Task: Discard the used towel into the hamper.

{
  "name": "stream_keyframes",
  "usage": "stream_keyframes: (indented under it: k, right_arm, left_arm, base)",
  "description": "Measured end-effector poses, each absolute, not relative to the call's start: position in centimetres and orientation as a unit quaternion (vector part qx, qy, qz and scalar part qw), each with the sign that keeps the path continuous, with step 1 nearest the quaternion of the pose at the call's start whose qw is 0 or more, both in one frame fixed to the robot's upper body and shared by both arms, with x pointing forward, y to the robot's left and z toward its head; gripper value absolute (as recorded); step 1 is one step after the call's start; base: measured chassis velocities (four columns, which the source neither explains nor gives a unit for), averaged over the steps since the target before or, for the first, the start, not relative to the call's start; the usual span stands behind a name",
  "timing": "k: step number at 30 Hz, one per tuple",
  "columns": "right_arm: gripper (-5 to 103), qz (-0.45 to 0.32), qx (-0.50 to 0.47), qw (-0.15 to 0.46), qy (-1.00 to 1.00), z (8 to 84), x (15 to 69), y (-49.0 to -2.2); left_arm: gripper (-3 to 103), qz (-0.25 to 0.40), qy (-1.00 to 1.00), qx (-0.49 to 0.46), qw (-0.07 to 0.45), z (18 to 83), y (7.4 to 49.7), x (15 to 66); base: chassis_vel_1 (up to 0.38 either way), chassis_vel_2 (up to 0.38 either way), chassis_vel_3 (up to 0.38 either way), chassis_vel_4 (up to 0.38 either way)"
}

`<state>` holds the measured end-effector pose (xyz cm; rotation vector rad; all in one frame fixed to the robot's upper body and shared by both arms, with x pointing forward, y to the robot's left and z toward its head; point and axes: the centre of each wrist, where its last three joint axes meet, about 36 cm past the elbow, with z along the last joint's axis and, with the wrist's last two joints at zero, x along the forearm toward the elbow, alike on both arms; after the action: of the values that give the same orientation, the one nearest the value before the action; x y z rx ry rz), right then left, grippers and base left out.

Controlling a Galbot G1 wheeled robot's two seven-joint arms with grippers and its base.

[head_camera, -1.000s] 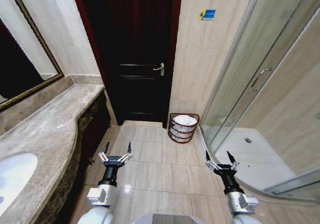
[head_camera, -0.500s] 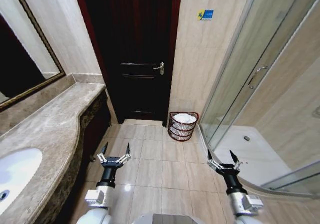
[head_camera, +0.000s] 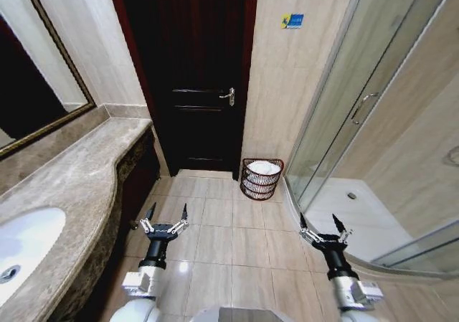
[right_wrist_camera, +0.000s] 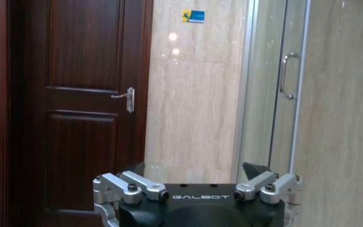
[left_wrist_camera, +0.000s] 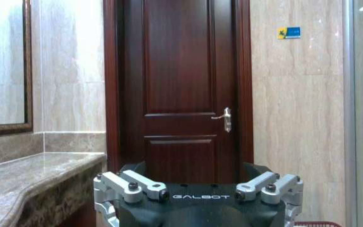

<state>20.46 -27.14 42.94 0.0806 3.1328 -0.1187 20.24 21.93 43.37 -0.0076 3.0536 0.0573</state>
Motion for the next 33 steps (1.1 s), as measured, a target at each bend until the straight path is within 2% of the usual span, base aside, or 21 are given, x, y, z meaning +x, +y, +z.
stream_keyframes:
  k: [18,33]
  right_arm:
    - [100,-0.031,0.049,0.015,0.998,43.5,21.4,-27.5]
    - [100,-0.006,0.063,-0.014,0.998,41.7,23.1,-27.1]
  left_arm:
    - [100,0.012,0.999,0.0,0.047,43.9,21.9,20.6]
    - [100,-0.018,0.999,-0.005,0.027,42.3,21.9,22.4]
  base:
    - [0.02,-0.022,-0.015,0.024]
    - [0.0,0.0,0.0,0.0]
